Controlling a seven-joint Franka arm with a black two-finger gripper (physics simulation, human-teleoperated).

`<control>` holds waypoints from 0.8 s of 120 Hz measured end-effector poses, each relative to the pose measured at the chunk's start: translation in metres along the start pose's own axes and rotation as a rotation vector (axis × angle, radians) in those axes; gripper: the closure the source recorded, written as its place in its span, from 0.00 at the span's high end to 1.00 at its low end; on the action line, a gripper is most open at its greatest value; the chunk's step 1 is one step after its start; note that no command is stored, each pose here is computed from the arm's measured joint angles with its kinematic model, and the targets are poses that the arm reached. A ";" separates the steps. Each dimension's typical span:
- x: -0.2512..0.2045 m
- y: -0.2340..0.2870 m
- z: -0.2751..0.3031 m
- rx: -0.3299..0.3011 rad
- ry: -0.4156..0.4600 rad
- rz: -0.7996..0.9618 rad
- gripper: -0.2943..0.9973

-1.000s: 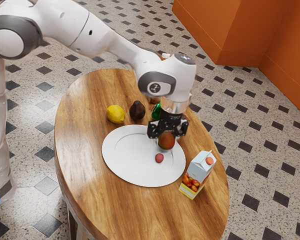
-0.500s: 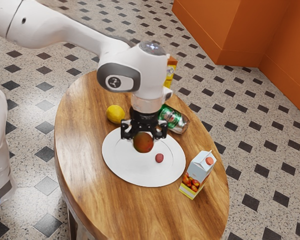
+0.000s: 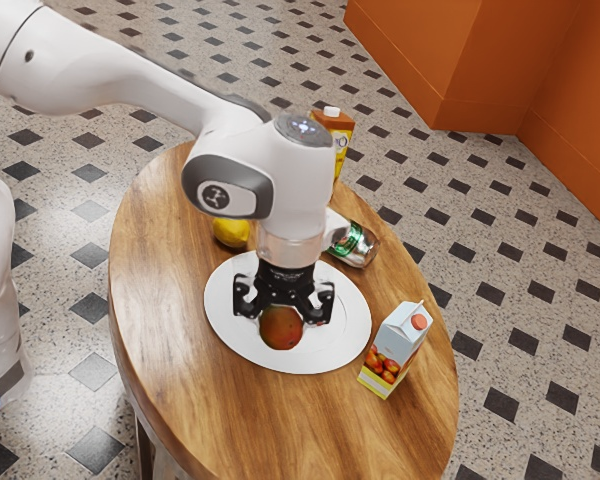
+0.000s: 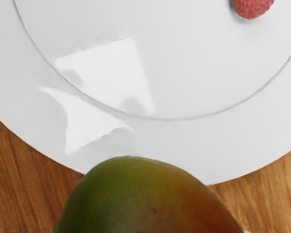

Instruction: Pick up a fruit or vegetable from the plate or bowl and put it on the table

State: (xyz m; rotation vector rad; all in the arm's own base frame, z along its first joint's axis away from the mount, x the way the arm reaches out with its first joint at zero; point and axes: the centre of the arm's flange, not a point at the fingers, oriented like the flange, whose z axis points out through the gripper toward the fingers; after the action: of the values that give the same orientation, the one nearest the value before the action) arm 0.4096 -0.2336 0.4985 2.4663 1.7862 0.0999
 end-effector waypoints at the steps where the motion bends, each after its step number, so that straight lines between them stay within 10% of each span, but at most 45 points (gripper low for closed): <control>1: -0.002 0.000 0.000 0.000 -0.001 0.003 0.50; 54: -0.039 0.030 0.005 0.008 -0.055 0.081 0.50; 96: -0.041 0.029 0.001 0.000 -0.049 0.087 0.75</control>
State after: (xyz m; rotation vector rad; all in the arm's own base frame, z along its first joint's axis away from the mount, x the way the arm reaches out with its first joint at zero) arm 0.4244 -0.2815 0.5007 2.5235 1.6602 0.0453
